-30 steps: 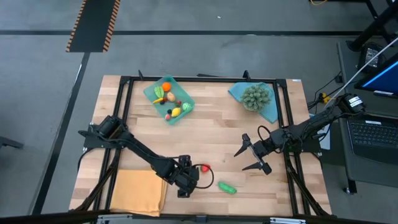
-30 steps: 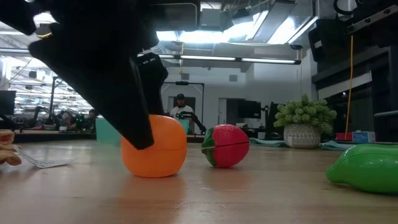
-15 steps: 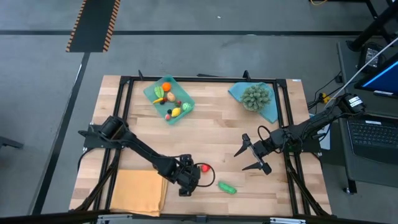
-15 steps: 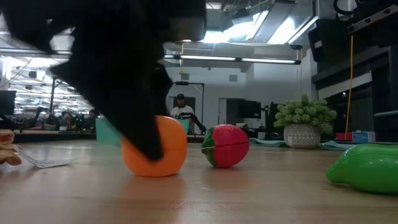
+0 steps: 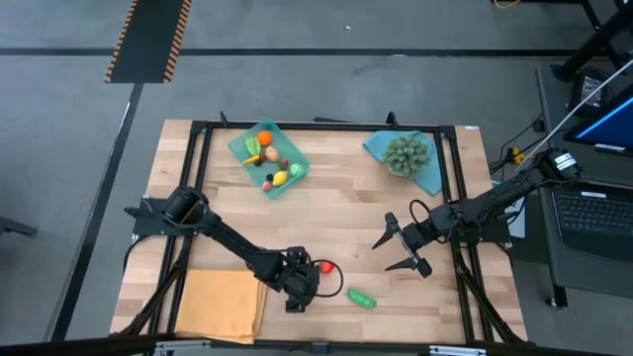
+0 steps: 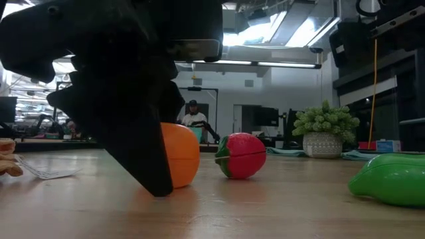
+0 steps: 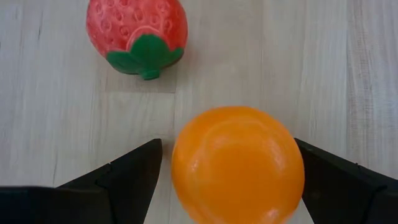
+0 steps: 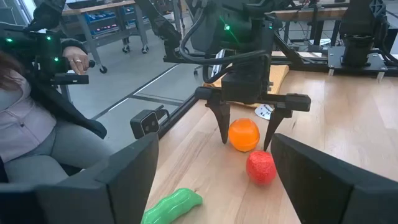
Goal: Pick and placing Produce into tupperware
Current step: Put the orange into the blue bin
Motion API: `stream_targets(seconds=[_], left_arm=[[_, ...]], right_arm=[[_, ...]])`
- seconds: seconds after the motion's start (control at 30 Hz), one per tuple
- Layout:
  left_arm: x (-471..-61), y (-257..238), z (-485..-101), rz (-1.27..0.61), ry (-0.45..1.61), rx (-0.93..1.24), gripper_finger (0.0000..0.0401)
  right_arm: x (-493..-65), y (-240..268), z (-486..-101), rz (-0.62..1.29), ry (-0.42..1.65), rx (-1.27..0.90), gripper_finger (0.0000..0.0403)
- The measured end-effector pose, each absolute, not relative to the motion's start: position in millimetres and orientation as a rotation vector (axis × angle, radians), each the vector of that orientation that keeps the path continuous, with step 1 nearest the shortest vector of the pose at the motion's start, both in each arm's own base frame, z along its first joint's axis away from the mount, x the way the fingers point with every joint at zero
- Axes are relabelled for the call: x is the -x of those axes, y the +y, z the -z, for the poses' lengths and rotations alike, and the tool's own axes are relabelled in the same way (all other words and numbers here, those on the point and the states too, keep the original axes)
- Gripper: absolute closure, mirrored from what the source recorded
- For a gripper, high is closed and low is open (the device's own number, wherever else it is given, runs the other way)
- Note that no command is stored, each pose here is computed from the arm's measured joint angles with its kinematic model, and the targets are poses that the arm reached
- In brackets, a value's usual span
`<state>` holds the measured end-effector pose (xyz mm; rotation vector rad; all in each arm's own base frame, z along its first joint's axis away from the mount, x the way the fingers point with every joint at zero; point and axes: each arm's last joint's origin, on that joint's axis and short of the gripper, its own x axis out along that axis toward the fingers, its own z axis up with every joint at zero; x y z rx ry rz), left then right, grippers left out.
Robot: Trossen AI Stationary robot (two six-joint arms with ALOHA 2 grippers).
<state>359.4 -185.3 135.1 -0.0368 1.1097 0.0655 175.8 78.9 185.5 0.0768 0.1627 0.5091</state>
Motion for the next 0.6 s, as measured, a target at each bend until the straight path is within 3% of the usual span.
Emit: stream_targets(seconds=[0.17, 0.47, 0.6], left_arm=[[-359.4, -185.4, -135.1, -0.067, 1.110, 0.044, 0.0088], [-359.2, -185.4, -135.0, -0.067, 1.112, 0.044, 0.0160], [-359.4, -184.9, -135.1, -0.058, 1.119, 0.052, 0.0162]], right_arm=[[-175.7, 78.9, -185.1, -0.509, 0.167, -0.076, 0.0091], [-175.7, 78.8, -185.0, -0.509, 0.168, -0.076, 0.0091], [-175.7, 78.8, -184.7, -0.509, 0.171, -0.075, 0.0091]])
